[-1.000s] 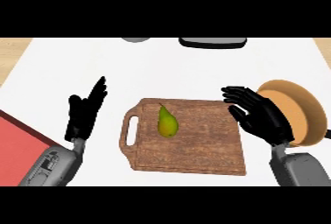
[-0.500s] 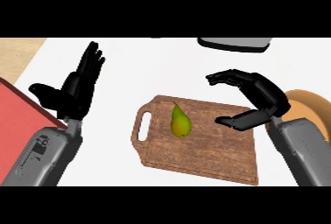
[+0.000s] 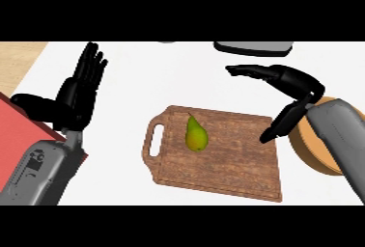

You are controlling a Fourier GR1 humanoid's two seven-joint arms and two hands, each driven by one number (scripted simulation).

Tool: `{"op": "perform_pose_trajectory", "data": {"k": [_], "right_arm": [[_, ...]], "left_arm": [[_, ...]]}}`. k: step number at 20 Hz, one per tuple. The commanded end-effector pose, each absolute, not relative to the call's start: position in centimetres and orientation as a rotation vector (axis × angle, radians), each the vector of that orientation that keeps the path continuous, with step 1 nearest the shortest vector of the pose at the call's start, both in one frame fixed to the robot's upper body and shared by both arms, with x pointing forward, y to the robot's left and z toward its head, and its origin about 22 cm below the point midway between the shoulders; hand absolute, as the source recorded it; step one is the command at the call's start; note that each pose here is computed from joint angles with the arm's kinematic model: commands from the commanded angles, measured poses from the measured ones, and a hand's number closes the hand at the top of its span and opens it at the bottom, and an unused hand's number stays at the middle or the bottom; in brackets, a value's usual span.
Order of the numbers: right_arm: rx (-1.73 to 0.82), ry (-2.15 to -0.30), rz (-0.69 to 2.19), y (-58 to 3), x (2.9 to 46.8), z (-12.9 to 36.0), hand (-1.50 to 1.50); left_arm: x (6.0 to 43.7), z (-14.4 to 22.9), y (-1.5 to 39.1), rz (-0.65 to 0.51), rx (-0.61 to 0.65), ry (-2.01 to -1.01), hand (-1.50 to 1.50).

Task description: Pick the pear from the cutting board and place it in the pot

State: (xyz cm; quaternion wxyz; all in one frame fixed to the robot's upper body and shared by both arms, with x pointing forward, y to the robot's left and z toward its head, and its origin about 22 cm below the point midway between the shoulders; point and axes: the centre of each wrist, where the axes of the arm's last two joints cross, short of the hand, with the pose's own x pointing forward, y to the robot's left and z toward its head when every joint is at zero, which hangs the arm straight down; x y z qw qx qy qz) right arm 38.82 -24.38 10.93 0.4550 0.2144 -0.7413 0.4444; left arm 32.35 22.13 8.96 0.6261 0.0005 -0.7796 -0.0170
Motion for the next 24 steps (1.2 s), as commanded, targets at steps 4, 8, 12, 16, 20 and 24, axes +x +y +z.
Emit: {"op": "perform_pose_trajectory", "data": {"k": [4,8,12,16,20,24], "right_arm": [[0.553,-1.72,1.478,-21.5,41.3,12.0,-1.5],[0.544,-1.648,1.58,-18.7,42.5,11.5,-1.5],[0.538,-1.582,1.638,-16.4,43.1,10.0,-1.5],[0.539,-1.501,1.68,-13.8,43.1,8.5,-1.5],[0.568,-1.469,1.716,-12.8,42.2,5.5,-1.5],[0.591,-1.509,1.719,-13.4,42.2,4.9,-1.5]], "left_arm": [[32.4,9.3,24.6,-0.03,0.034,-1.787,0.0],[32.1,7.7,25.5,-0.005,0.055,-1.793,0.0],[32.8,9.5,25.5,0.012,0.044,-1.786,0.0],[31.1,7.5,25.3,0.02,0.064,-1.769,0.0],[31.1,7.0,26.1,0.022,0.07,-1.767,0.0],[30.5,9.3,27.2,0.043,0.087,-1.769,0.0]]}}
